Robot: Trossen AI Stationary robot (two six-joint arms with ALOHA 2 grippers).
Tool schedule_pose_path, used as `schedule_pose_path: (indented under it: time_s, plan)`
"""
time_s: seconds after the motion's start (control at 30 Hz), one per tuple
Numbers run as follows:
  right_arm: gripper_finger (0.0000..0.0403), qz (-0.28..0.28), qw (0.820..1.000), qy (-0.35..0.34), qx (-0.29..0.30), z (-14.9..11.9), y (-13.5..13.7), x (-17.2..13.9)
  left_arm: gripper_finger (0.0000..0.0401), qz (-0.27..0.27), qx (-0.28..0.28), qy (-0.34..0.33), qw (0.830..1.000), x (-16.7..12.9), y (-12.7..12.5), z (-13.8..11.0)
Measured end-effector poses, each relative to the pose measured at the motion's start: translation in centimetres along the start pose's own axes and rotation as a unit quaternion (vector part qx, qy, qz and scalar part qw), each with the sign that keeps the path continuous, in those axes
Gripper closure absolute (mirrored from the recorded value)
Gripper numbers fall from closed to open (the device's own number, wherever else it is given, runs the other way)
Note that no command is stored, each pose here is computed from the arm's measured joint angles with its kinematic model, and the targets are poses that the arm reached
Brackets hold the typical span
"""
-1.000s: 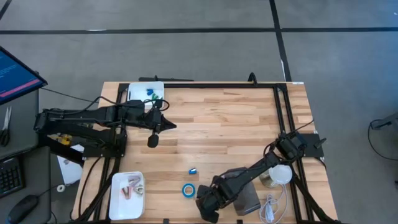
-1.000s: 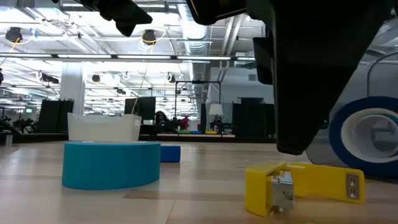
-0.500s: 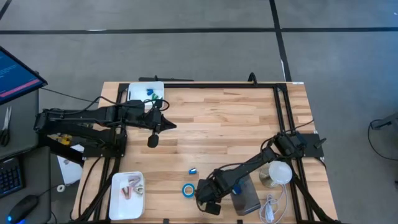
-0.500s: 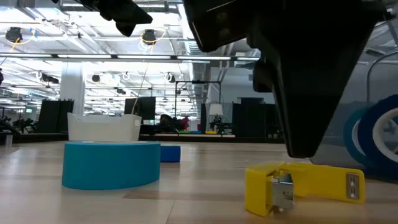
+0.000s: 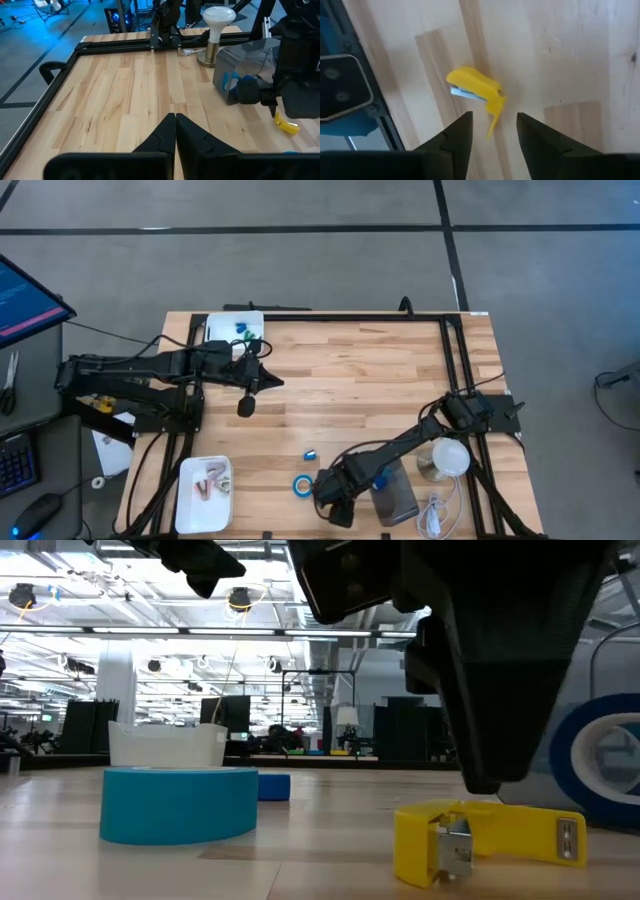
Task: Pick and place Stapler, Stapler remover, tape
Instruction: Put the yellow stapler into the top white bin
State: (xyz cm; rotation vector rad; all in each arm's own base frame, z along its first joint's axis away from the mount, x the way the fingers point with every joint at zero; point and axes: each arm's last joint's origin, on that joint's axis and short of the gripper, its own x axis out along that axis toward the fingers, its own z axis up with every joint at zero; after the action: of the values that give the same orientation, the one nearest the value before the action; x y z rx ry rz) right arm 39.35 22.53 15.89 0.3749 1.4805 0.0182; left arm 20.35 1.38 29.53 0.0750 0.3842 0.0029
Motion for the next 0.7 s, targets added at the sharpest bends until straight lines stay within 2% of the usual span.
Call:
schedule_pose_path:
  time_s: [0.4,0.7]
  plan:
    - [0.028,0.014,1.0,0.002,0.0,0.11,0.16,0.15,0.0397,0.0,0.0,0.0,1.0,0.0,-0.01,0.01]
    - [0.028,0.01,1.0,0.007,0.002,-0.07,-0.12,0.55,0.0397,0.0,0.0,0.0,1.0,0.0,0.0,0.0]
